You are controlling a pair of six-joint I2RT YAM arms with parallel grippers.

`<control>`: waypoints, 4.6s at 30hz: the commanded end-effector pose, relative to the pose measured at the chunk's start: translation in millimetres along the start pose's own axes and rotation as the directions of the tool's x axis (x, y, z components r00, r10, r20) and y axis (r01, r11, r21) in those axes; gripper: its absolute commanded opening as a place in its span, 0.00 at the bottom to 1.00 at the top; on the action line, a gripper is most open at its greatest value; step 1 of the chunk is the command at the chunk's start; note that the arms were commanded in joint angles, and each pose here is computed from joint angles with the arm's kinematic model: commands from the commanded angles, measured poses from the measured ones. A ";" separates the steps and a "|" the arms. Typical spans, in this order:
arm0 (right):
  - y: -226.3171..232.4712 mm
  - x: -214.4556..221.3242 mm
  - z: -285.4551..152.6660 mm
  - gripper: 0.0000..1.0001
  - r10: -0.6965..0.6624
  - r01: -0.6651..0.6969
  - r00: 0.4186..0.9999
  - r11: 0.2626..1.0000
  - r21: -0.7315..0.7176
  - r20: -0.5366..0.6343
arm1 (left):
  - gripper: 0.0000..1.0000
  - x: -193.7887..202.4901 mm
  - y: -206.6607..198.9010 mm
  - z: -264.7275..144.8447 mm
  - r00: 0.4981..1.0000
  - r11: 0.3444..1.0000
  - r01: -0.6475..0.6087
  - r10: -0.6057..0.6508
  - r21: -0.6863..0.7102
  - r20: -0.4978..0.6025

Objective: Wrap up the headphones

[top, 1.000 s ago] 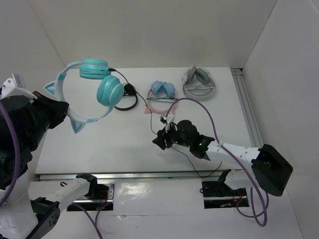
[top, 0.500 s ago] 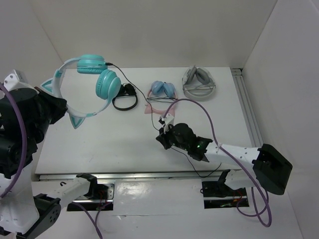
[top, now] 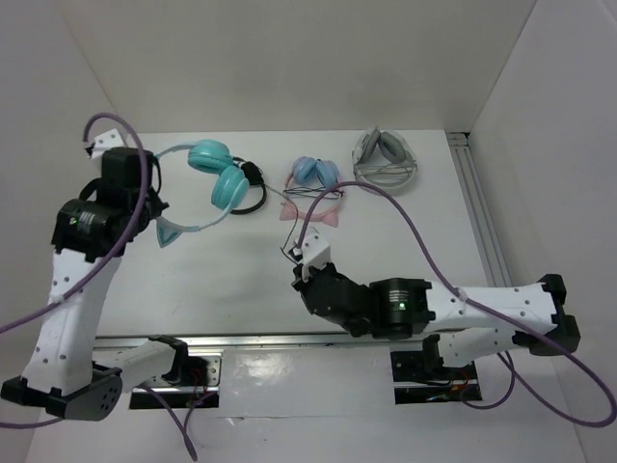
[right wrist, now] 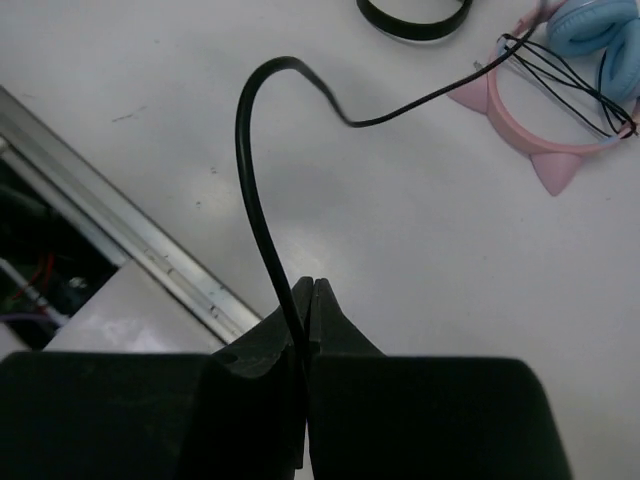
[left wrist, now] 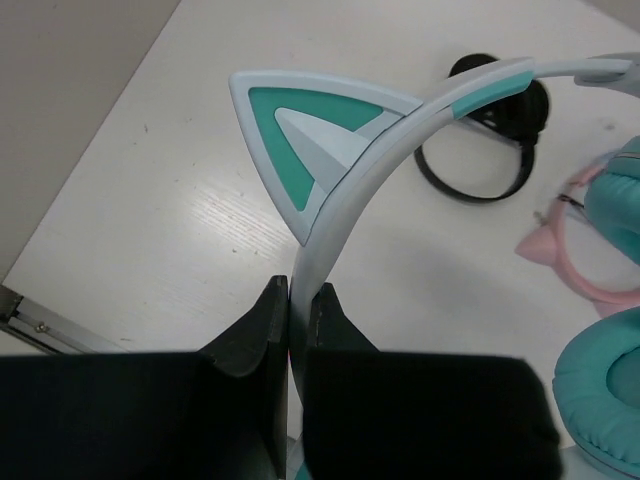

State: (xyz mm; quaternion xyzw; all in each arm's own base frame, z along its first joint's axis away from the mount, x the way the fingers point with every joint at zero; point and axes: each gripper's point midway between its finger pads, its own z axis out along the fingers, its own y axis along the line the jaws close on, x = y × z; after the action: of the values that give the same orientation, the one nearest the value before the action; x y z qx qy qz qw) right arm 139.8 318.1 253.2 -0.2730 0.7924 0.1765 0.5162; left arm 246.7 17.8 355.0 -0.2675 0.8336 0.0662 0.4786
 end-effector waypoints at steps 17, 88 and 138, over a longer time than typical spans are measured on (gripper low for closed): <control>-81.9 -60.9 -84.9 0.00 -0.426 0.432 0.898 0.813 0.389 -0.107 | 0.00 114.2 -125.2 54.8 0.798 0.783 -0.592 0.602 0.189 0.006; -165.9 -82.4 -60.6 0.00 -0.238 0.153 0.968 0.823 0.548 0.086 | 0.00 68.2 -116.9 -205.8 0.892 0.246 -0.414 0.304 0.877 0.336; 95.3 -7.3 -6.8 0.03 0.097 0.197 0.926 0.701 -0.686 0.366 | 0.00 -23.1 -61.6 -160.1 0.899 0.534 0.276 -0.439 0.799 -0.017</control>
State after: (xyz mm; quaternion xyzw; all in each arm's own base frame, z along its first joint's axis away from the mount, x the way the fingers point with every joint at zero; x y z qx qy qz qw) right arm 102.4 380.5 254.1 -0.4189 0.5844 0.4517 0.5281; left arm 157.1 -103.9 412.3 -0.0410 0.7341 -0.2936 0.6110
